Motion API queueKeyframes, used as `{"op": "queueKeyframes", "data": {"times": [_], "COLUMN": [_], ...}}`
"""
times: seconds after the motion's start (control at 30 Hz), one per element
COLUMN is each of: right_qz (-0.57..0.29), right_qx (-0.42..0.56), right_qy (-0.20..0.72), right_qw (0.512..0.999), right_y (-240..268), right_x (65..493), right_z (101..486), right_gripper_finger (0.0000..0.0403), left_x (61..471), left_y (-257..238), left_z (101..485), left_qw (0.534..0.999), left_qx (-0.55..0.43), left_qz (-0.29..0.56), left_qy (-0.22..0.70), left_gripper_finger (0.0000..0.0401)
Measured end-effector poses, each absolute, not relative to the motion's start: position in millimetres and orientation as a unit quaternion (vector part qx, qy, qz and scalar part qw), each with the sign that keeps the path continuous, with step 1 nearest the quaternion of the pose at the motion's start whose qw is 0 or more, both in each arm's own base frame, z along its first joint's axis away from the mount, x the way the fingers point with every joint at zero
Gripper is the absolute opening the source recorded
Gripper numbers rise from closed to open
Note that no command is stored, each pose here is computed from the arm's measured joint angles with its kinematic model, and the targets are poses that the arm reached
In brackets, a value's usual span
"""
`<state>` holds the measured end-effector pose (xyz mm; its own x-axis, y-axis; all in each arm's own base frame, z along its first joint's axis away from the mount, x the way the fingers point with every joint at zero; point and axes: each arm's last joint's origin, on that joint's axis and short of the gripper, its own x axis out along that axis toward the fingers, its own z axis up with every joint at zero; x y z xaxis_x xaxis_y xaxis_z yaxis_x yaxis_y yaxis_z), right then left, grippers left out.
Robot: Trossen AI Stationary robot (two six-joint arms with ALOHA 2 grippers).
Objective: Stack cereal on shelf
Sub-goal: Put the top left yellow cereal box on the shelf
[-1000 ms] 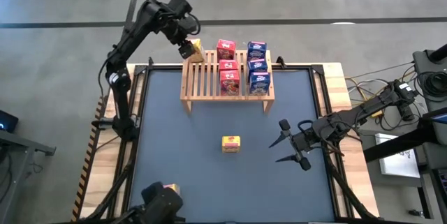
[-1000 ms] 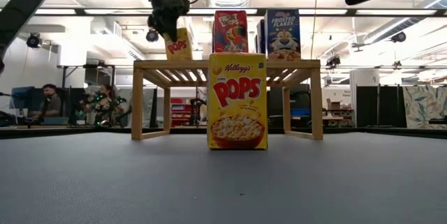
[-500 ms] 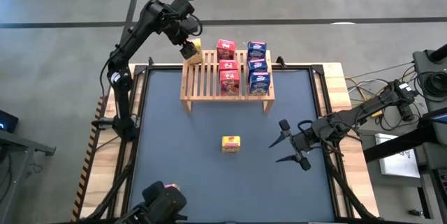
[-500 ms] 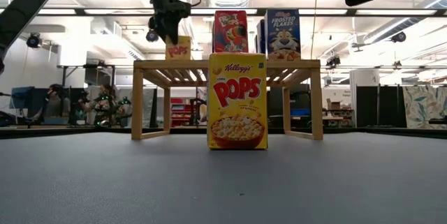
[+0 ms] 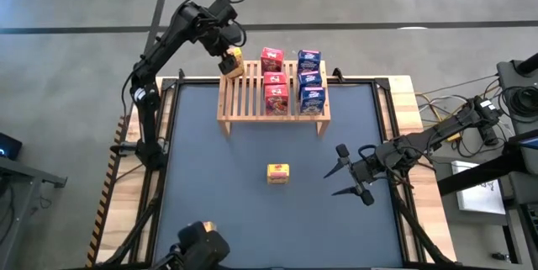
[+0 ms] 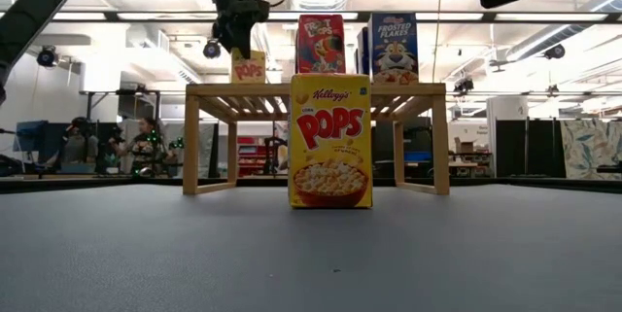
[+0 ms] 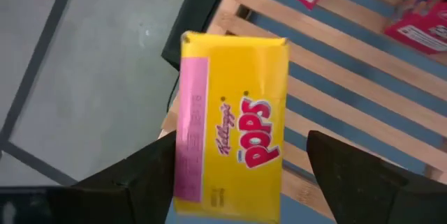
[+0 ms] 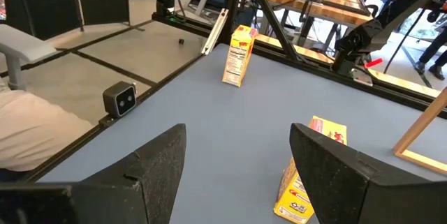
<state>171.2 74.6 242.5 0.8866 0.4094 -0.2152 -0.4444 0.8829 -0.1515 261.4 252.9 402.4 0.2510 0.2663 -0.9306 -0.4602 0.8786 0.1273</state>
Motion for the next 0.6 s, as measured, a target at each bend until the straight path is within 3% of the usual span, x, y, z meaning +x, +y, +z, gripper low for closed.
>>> {"op": "queueKeyframes", "data": {"times": [0.6], "right_qz": [0.221], "right_qx": [-0.097], "right_qy": [0.089], "right_qw": [0.966], "right_y": [74.7], "right_x": [171.2], "right_z": [242.5], "right_gripper_finger": [0.0244], "left_x": [264.3], "left_y": [249.8], "left_z": [402.3], "left_qw": [0.79], "left_qx": [-0.055], "left_qz": [0.206], "left_qy": [0.575], "left_gripper_finger": [0.0152]}}
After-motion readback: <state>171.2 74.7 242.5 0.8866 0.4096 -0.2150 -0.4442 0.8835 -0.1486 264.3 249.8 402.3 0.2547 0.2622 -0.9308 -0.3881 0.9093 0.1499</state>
